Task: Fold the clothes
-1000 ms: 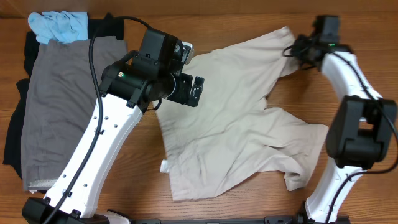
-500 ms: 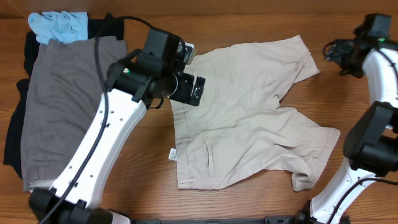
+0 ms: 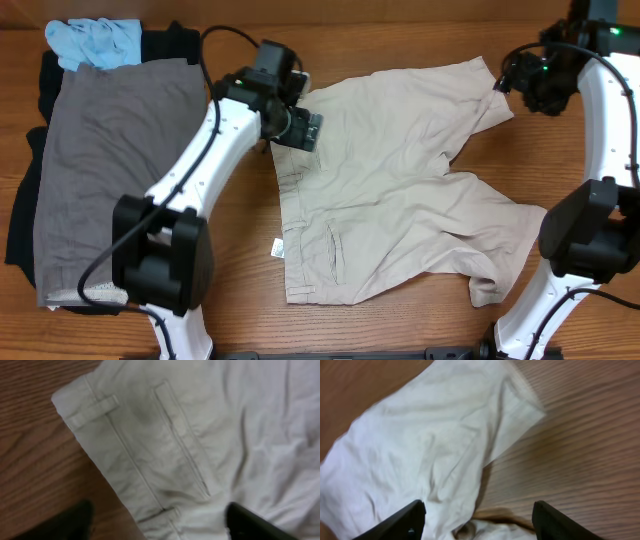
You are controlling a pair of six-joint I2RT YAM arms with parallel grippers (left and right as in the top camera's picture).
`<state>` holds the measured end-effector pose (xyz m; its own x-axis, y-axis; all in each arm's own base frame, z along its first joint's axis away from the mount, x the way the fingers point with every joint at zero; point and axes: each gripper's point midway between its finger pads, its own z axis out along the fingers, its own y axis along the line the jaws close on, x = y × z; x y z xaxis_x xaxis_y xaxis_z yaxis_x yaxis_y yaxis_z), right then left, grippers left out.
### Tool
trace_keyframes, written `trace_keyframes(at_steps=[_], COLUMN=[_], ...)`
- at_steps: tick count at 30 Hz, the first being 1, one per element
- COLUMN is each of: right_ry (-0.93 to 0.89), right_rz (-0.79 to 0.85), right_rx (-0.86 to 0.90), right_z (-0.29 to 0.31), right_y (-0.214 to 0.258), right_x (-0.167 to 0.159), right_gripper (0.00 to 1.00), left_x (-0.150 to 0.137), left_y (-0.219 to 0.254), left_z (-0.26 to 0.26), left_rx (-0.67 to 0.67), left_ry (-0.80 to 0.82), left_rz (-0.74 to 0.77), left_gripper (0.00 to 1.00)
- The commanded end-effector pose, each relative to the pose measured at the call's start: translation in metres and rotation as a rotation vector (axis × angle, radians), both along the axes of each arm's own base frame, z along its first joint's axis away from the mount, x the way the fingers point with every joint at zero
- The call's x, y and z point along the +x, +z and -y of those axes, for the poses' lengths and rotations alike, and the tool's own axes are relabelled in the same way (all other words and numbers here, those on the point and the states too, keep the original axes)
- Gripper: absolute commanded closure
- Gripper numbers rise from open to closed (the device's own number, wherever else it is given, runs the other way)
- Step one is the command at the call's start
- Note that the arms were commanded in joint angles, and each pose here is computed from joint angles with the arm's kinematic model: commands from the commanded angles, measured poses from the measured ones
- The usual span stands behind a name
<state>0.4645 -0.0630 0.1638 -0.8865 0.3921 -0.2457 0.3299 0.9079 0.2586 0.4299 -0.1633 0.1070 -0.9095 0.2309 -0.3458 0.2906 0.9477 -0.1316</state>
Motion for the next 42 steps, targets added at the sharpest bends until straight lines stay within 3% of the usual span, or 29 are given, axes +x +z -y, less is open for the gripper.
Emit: trace_keyframes(at_steps=[1,4,9,20,27,36,42], right_ry=[0.008,-0.009,-0.009,-0.008,0.002,0.003,0.003], right_rz=[0.049,0.046,0.046,0.031,-0.018,-0.089,-0.086], right_rx=[-0.011,-0.003,-0.003,-0.001,0.004,-0.010,0.002], right_z=[-0.006,-0.008,-0.008,-0.009,-0.015,-0.019,-0.021], right_y=[0.019,0.019,0.019,0.018,0.013,0.008,0.010], right_x=[0.004,0.004,0.004,0.000,-0.010,-0.025,-0.026], right_gripper=[0.60,0.73,0.75,0.76,0.75,0.64,0.57], left_x=[0.010,0.014,0.018,0.047,0.102,0.171,0.191], left_y=[-0.034,-0.053,-0.078,-0.118,-0.126,-0.089,-0.037], left_z=[-0.003,0.001,0.003,-0.025,-0.044,-0.089,-0.114], left_rx=[-0.051,-0.069,-0.065,0.072,0.055,-0.003,-0.032], left_ry=[-0.119,-0.145,-0.149,-0.041,0.029,0.159,0.188], left_rz=[-0.040,-0.056,-0.078,-0.025,0.161,0.441,0.426], left_gripper=[0.35,0.50,0.96,0.96,0.96,0.95,0.94])
